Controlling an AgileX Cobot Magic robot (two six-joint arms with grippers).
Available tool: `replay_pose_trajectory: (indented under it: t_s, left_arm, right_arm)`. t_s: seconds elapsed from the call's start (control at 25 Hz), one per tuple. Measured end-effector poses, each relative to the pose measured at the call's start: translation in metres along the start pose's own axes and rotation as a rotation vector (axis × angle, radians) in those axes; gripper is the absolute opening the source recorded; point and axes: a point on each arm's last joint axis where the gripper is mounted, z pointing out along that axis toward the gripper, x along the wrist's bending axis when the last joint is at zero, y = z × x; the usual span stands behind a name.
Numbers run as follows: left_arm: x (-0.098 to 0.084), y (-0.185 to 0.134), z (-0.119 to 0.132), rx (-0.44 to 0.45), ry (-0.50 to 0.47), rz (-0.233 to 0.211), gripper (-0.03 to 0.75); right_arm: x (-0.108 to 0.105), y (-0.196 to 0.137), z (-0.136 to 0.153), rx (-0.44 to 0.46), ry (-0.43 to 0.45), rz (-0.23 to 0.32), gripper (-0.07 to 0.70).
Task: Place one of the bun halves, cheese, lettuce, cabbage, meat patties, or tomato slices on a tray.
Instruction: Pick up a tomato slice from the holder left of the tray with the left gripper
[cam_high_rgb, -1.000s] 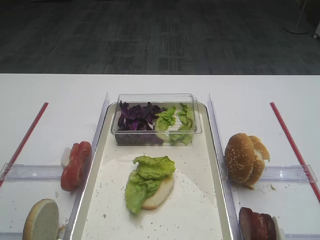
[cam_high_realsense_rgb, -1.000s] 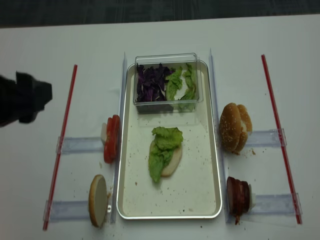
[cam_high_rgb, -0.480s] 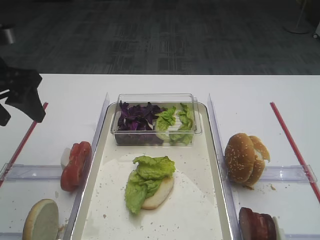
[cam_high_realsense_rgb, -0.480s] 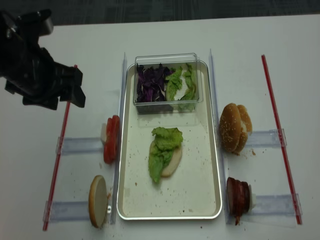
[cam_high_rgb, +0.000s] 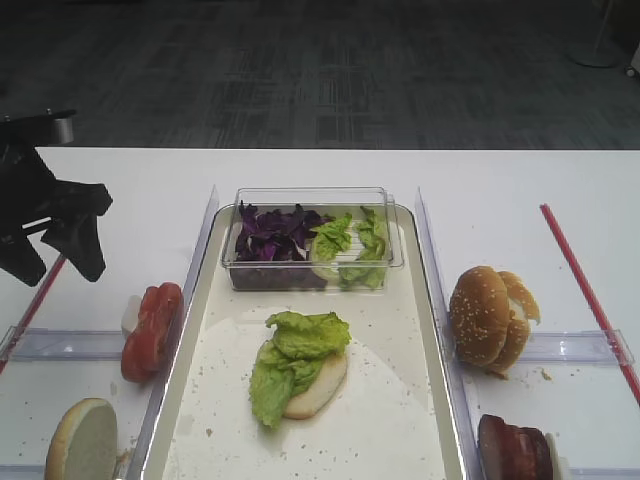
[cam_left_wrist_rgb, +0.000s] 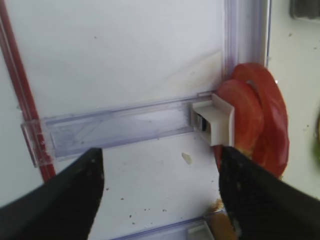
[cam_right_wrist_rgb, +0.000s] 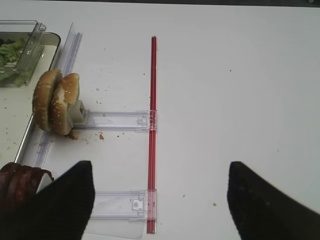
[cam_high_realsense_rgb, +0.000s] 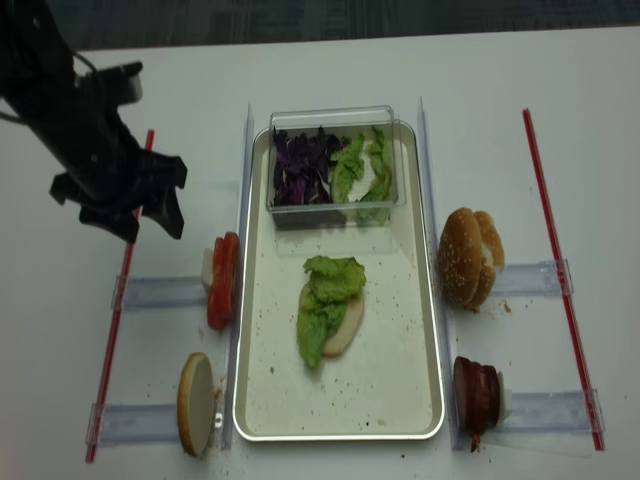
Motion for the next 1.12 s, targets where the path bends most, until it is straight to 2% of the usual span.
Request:
replay_pose_trajectory:
  t_s: [0.28, 0.48, 1.12]
  left_arm:
    - [0.001, -0.001, 0.002, 0.022, 0.007, 0.009, 0.451]
    - [-0.005, -0.001, 0.004, 0.029, 0.024, 0.037, 0.451]
    - [-0.082, -0.014, 0.019, 0.080, 0.050, 0.181, 0.426]
  right_arm:
    - [0.000, 0.000, 0.000, 0.000, 0.000, 0.000, 0.571]
    - [0.000, 0.000, 0.000, 0.000, 0.000, 0.000, 0.571]
    - [0.000, 0.000, 0.000, 0.000, 0.000, 0.000, 0.571]
